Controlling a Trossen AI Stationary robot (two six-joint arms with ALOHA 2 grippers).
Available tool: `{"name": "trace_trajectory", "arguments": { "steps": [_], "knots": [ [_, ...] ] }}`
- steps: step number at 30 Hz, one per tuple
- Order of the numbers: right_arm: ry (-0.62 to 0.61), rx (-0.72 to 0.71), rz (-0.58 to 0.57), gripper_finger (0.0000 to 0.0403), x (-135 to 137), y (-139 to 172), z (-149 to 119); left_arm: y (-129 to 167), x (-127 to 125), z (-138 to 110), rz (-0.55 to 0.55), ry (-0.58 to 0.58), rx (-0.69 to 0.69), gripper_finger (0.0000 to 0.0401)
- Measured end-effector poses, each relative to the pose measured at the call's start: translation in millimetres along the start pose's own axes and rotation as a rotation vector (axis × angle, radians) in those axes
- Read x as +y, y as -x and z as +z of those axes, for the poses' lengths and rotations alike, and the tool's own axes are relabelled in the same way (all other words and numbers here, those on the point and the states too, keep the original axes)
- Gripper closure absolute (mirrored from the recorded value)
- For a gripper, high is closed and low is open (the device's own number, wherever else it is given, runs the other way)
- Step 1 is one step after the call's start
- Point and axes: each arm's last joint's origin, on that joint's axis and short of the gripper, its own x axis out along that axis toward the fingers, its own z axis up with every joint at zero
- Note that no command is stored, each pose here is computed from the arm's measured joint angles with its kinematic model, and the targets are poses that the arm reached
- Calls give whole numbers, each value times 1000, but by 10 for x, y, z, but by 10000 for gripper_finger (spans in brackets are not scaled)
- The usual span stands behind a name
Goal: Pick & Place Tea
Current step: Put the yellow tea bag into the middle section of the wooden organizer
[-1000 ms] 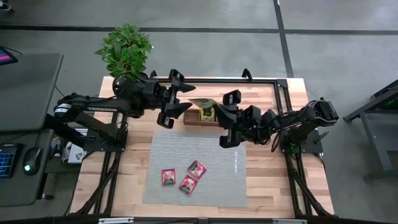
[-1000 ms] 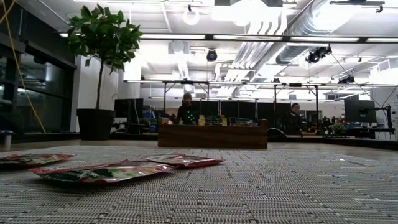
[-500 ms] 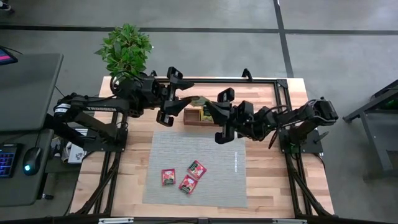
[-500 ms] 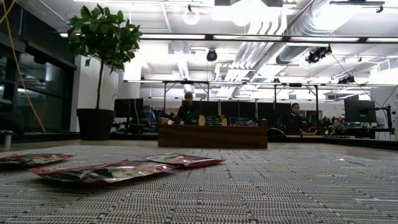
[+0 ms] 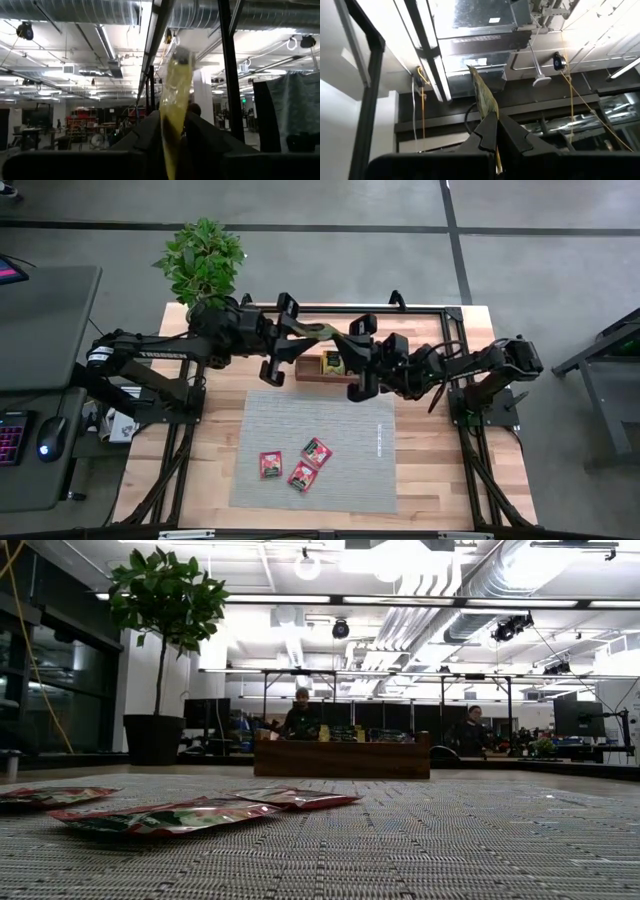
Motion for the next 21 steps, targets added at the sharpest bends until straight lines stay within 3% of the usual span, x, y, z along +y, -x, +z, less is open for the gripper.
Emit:
{"name": "trace_trajectory", "arguments": {
  "steps": [5,10,21],
  "knots": [
    [-14,-7,13,403,-54,-13,5,-27,14,-90,14,-8,30,331],
    [-26,-11,23,403,-86,-22,10,-43,29,-158,42,-32,47,389],
    [-27,5,52,403,-76,-22,3,-49,69,-165,44,-76,30,398]
  ]
}}
